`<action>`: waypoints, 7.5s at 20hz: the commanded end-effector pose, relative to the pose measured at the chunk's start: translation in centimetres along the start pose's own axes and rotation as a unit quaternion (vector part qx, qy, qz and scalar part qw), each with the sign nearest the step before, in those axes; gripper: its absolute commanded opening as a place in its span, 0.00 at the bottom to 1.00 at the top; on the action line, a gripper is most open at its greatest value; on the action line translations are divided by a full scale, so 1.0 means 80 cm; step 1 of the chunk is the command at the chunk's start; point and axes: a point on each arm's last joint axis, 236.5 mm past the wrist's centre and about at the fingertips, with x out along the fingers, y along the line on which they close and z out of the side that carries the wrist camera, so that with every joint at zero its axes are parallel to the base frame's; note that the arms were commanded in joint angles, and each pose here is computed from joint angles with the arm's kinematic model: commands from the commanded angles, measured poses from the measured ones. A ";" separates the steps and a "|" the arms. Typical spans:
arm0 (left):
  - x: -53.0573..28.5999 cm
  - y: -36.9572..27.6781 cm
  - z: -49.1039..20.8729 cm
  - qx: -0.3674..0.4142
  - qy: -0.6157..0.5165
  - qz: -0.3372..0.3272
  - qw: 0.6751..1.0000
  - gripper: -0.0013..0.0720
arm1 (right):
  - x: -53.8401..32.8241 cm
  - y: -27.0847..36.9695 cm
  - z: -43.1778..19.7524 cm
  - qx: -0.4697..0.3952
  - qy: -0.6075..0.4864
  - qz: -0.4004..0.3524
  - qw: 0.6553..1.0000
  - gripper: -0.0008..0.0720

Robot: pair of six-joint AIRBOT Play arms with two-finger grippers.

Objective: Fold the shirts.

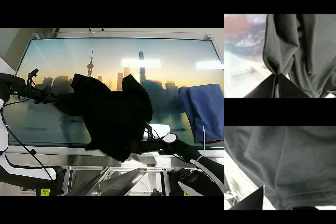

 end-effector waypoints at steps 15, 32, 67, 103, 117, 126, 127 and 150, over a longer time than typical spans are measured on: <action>-0.364 -0.332 -0.059 0.316 -0.440 -0.072 0.837 0.05 | -0.516 0.362 0.092 -0.398 -0.438 -0.020 0.805 0.04; -0.185 -0.192 0.018 0.218 -0.219 0.018 0.951 0.05 | -0.473 0.200 0.274 -0.299 -0.338 -0.039 0.891 0.04; 0.121 0.023 0.077 0.082 0.056 0.084 0.992 0.05 | -0.293 -0.183 0.429 -0.096 -0.112 -0.191 0.970 0.04; 0.136 0.018 -0.234 -0.033 0.143 0.080 0.986 0.75 | -0.326 -0.191 0.130 0.182 -0.126 -0.194 0.956 0.46; 0.103 -0.014 -0.145 0.006 0.059 0.069 0.996 0.05 | -0.193 -0.185 0.092 0.155 -0.080 -0.138 0.975 0.45; 0.040 0.008 -0.134 -0.043 -0.004 0.040 0.998 0.05 | -0.279 -0.063 0.182 -0.027 -0.178 -0.088 0.980 0.04; 0.028 -0.007 -0.119 -0.025 -0.033 0.023 0.999 0.05 | -0.298 -0.043 0.202 -0.047 -0.202 -0.083 0.975 0.04; 0.106 0.046 0.173 0.052 -0.069 0.155 0.984 0.05 | -0.273 -0.162 0.449 -0.043 -0.240 -0.210 0.947 0.04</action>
